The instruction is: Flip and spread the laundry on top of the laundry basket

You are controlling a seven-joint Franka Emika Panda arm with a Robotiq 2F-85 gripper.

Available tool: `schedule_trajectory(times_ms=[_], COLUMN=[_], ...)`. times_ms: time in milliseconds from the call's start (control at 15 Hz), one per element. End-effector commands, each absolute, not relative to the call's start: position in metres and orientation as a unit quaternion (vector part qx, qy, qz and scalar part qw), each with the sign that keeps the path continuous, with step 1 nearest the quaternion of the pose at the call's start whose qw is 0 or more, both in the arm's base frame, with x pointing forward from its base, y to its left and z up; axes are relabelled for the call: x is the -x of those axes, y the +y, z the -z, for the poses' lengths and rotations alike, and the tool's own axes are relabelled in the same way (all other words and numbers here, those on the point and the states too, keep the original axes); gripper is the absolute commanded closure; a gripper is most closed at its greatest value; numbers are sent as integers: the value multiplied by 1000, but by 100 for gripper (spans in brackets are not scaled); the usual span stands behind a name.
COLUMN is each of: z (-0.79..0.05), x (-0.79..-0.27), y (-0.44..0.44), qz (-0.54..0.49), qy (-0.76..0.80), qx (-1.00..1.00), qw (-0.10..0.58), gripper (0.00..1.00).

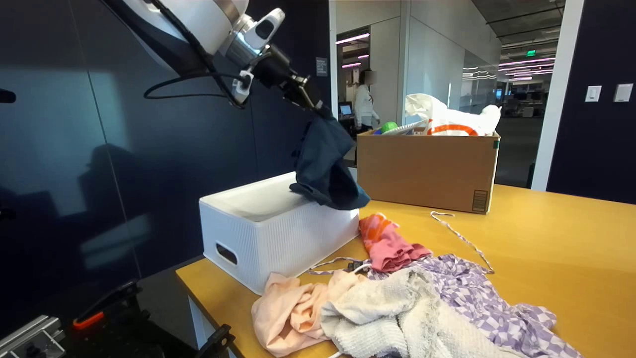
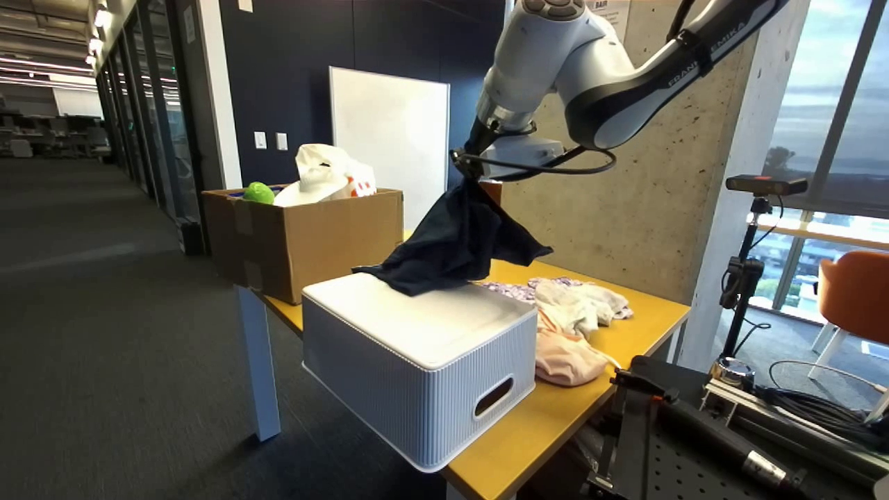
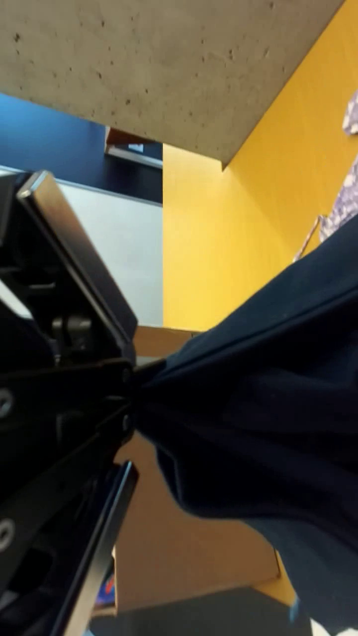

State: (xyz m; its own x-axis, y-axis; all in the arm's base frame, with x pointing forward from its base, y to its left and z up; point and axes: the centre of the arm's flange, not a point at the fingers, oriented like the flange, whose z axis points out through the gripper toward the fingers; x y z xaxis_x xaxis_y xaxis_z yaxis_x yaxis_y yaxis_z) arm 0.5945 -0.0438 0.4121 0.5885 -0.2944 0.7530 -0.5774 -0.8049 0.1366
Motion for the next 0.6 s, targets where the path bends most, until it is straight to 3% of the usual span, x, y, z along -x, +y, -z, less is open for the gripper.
schedule_trajectory(times_ms=[0,267,533], z=[-430,-423,-422], x=[-586,-590,-600], y=[-101,-105,-34], qz=[-390,-383,-396], qy=[-288,-297,-251], qx=[-846,-844,-854], qw=[221,230,225], gripper=[99,99,99])
